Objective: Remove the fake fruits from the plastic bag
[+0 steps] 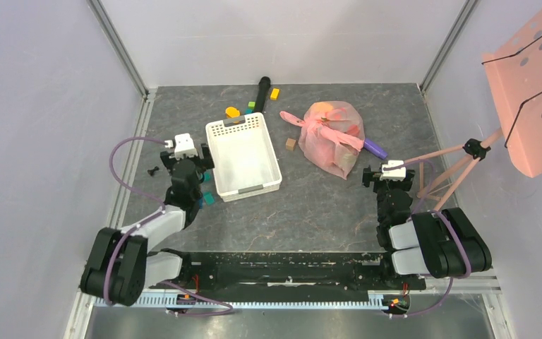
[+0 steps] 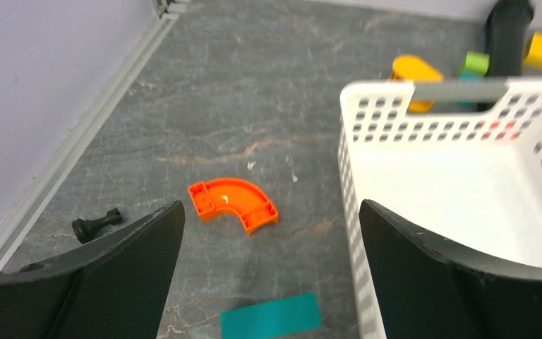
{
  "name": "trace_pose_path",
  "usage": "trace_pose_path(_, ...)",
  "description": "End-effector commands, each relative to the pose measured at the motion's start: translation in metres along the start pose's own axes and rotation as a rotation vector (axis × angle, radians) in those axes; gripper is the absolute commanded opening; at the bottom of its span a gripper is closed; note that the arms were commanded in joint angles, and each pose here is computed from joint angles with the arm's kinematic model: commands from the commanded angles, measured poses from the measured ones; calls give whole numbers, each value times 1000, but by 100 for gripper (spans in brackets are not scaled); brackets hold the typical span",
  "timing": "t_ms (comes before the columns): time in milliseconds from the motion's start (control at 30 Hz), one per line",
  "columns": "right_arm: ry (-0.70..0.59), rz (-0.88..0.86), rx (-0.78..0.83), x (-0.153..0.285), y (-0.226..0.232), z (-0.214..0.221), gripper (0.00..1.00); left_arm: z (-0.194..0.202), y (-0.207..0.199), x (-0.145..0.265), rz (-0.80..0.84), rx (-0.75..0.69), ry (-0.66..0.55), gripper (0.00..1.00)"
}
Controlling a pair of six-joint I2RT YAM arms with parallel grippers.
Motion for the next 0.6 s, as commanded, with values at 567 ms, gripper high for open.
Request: trace_pose_path(567, 47, 2, 17, 24, -5, 22, 98, -123, 9, 64, -91, 261, 250, 100)
Point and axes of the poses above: each gripper's point midway between its finger pads, its own x axis back along the fingers, its own y axis along the line the jaws close on, z = x × y, the point moved 1 cm from there along x, back along the fingers, and after that the axes turned 1 degree about x, right-handed, at the moved point
